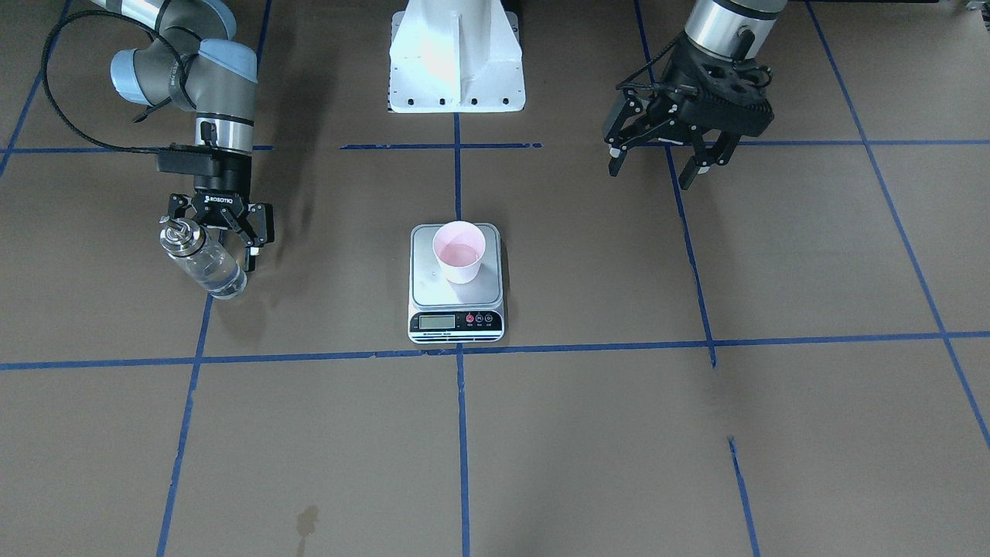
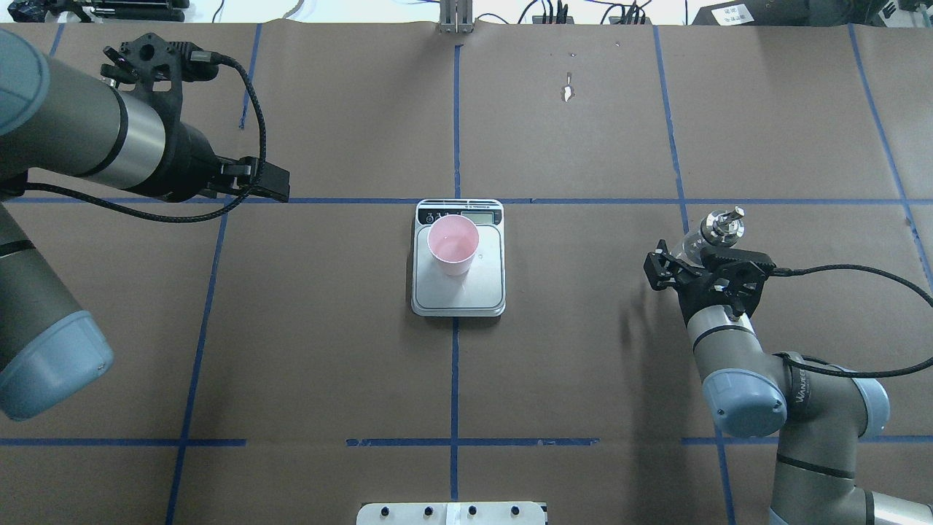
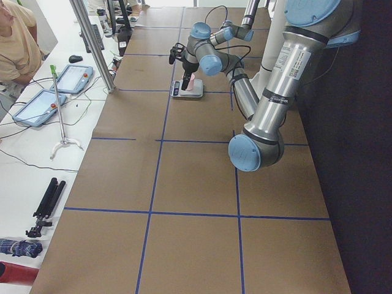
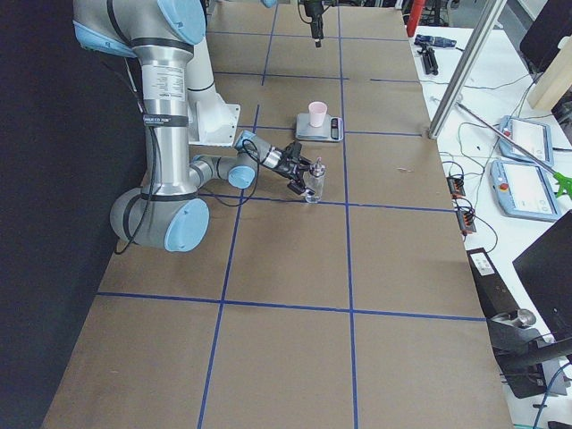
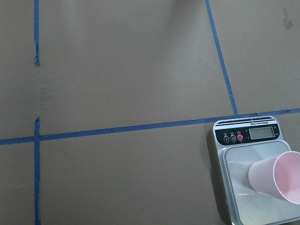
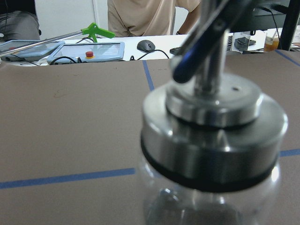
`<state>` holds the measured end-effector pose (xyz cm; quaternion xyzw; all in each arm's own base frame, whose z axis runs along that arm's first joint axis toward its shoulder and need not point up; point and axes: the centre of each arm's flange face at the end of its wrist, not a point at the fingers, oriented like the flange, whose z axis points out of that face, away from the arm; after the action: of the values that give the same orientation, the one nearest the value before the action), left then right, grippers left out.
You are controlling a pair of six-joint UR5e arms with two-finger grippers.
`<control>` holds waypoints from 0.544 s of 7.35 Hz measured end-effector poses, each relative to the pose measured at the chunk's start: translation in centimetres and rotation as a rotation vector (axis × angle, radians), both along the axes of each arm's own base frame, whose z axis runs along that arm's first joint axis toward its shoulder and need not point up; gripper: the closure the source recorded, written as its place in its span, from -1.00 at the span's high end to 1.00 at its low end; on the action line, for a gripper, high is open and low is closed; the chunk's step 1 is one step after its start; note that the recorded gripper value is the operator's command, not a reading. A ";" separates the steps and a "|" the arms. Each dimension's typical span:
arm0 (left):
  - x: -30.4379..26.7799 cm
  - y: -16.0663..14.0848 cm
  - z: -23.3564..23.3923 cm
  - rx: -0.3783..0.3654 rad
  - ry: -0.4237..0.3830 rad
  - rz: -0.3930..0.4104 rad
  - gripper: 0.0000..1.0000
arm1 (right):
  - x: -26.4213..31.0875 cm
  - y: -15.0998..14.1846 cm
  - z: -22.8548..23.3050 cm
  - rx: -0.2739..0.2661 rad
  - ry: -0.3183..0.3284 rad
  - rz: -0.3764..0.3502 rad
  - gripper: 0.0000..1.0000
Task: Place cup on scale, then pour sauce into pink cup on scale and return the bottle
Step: 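Lower the glass bottle onto the table at its starting spot with the right gripper, then open the right gripper and draw it back from the bottle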
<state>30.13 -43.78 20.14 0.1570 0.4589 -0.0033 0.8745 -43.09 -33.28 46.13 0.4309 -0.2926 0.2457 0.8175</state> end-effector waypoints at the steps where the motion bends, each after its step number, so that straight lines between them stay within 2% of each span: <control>1: 0.0 0.0 0.1 -0.002 -0.002 0.000 1.00 | 0.4 1.4 -0.2 0.013 0.001 -0.014 1.00; 4: 0.0 -0.1 0.3 -0.005 -0.005 0.000 1.00 | 1.8 4.7 0.0 0.029 0.014 -0.060 1.00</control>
<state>30.18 -43.83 20.47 0.1548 0.4568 -0.0040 0.8760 -41.26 -28.62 46.10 0.4353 -0.3031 0.2136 0.8204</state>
